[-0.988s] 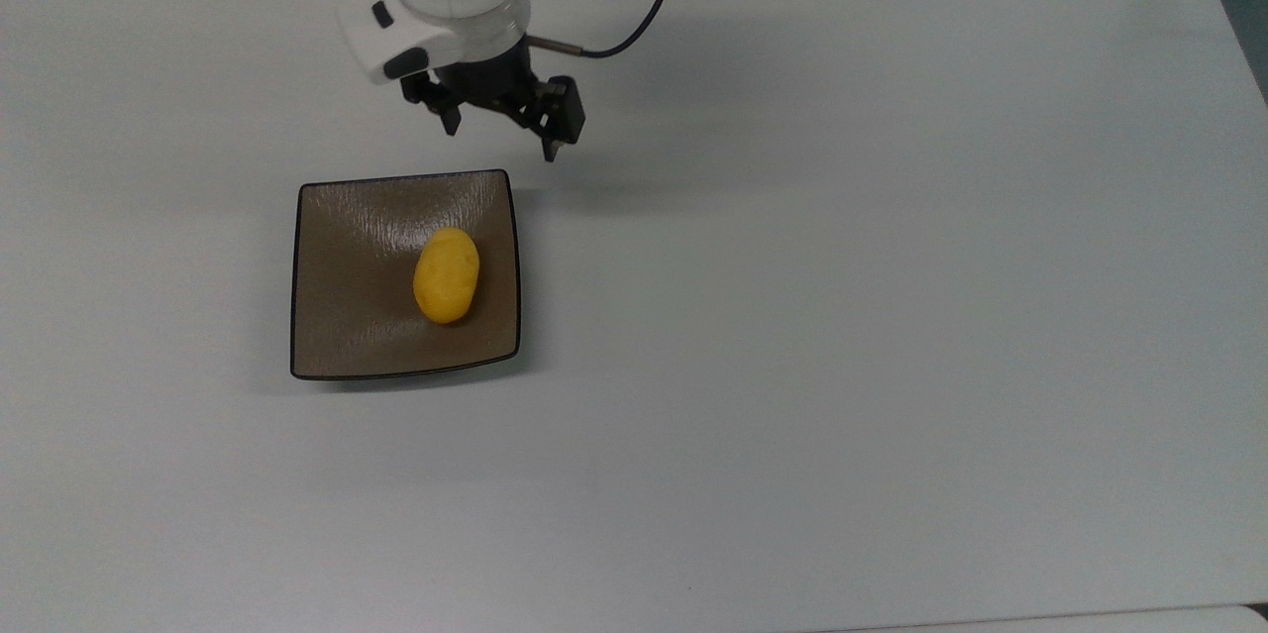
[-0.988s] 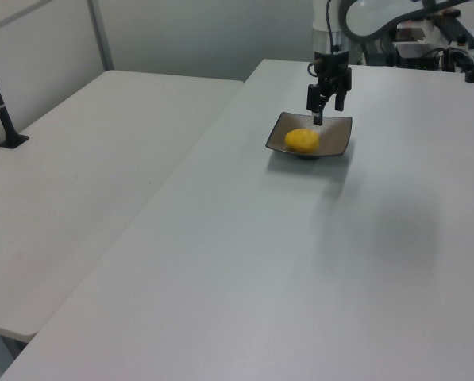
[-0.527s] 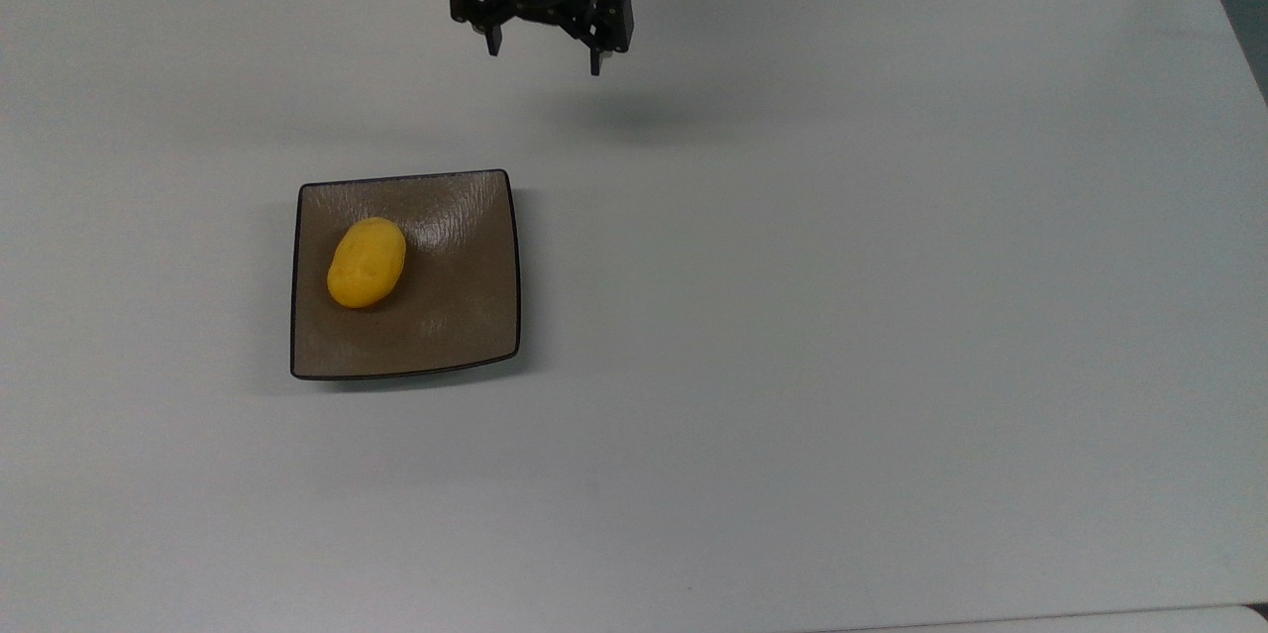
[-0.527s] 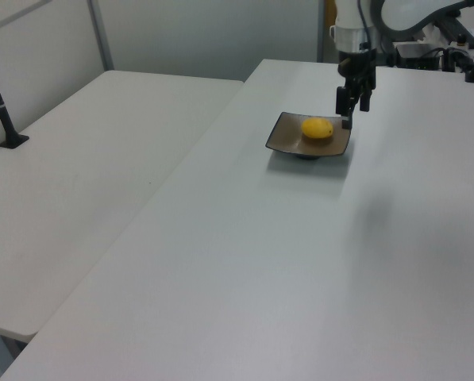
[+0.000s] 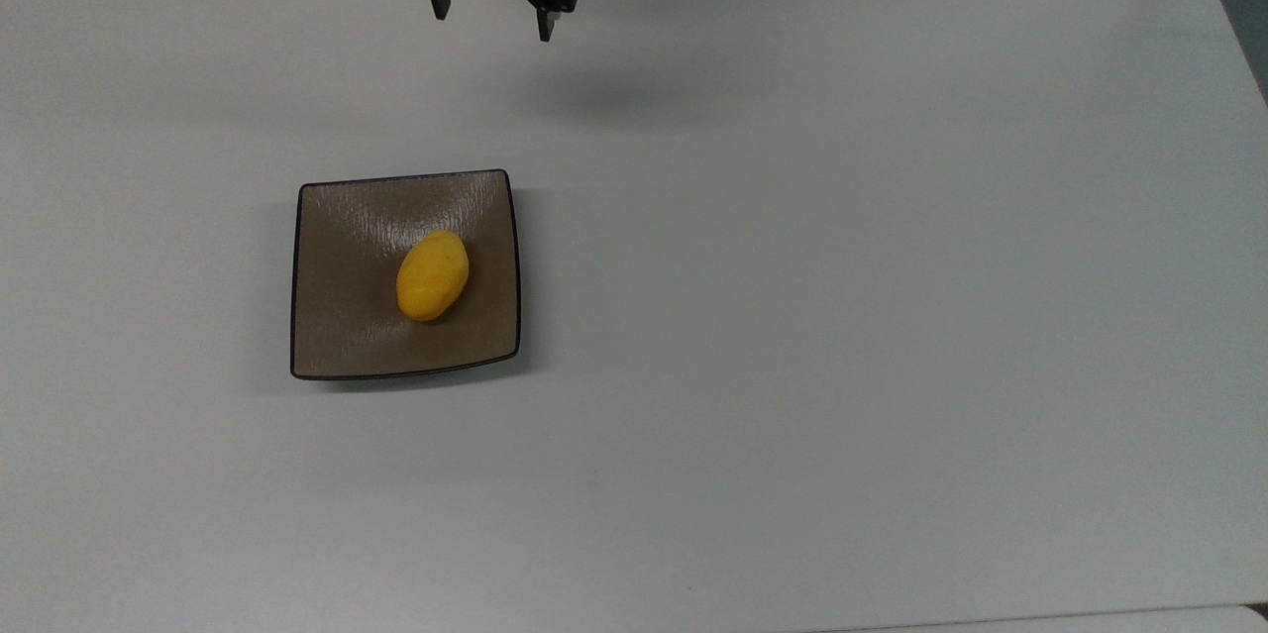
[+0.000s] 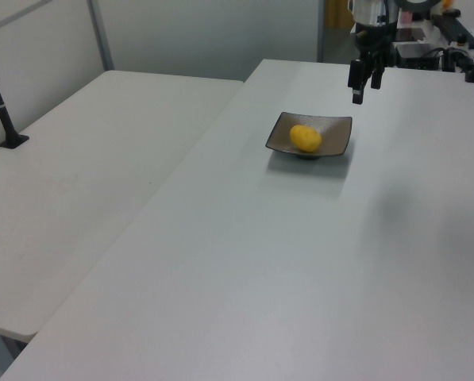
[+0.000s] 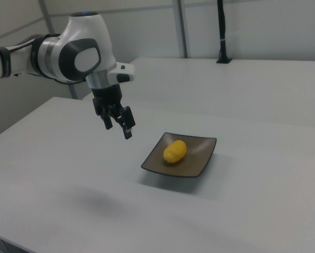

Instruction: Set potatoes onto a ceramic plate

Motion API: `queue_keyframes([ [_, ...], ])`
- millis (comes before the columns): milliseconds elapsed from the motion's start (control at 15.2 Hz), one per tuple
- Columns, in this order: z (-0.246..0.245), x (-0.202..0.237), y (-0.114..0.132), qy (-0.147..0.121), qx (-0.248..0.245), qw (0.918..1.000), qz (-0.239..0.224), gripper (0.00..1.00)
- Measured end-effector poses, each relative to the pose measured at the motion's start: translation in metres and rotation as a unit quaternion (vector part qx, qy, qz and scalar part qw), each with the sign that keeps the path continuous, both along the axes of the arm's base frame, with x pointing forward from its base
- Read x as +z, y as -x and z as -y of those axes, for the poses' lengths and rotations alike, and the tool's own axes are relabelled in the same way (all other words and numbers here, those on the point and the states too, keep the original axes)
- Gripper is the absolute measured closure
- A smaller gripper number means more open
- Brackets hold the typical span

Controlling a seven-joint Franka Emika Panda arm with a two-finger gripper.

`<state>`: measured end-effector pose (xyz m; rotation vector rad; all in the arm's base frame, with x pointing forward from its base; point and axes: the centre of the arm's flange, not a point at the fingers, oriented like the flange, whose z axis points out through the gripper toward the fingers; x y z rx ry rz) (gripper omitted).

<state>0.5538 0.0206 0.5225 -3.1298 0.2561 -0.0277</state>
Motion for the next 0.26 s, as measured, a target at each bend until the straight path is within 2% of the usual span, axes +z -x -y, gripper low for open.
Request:
queue_keyframes([
  [264,0.0087,0.0037,0.0000,-0.020,0.013,0.9997,0.004,0.00],
])
